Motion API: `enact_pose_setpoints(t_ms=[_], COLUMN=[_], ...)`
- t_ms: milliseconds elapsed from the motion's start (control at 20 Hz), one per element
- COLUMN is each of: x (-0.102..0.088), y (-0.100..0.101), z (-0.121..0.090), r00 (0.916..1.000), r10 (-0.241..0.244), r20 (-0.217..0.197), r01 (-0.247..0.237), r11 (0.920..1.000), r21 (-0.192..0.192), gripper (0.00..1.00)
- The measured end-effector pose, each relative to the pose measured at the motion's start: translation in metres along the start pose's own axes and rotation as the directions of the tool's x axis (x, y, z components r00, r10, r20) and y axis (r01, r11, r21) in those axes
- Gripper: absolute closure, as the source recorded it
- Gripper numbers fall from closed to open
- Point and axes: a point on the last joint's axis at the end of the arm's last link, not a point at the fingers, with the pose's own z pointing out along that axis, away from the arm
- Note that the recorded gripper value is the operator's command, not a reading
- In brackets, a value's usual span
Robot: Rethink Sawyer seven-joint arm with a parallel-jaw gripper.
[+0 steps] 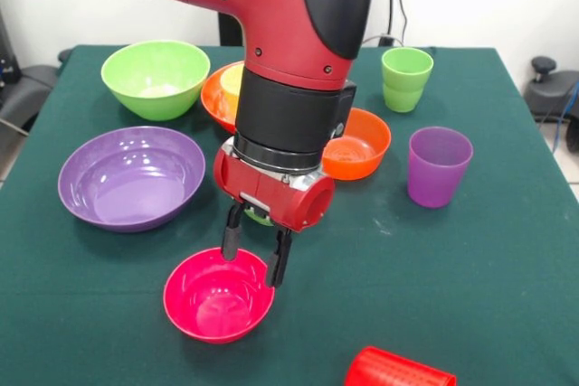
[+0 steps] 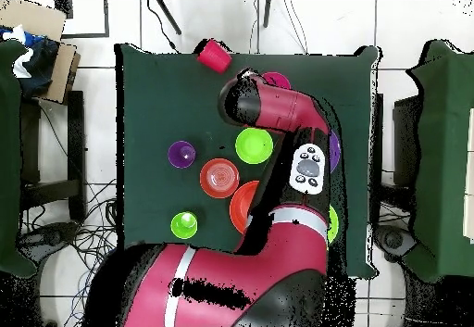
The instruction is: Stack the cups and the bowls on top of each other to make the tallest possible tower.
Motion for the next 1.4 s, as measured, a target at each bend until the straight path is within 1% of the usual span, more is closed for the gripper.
enact_pose_setpoints(t_ms=[200,250,400,450,850,1400], x=[0.008,0.013,0.017,0.020,0.025,0.023], y=[0.003,0.006,0.012,0.018,0.035,0.035], z=[0.006,0.010,0.013,0.014,0.018,0.020], r00=[1.0000,0.9999,0.9999,0.9999,0.9997,0.9999], r10=[-0.007,-0.012,-0.014,-0.016,-0.022,-0.014], r20=[-0.007,-0.008,-0.009,-0.008,0.005,0.009], r01=[0.007,0.012,0.014,0.016,0.022,0.014], r11=[1.0000,0.9999,0.9999,0.9999,0.9998,0.9999], r21=[0.005,0.007,0.005,0.002,-0.003,0.000], gripper=[0.00,0.00,0.00,0.00,0.00,0.00])
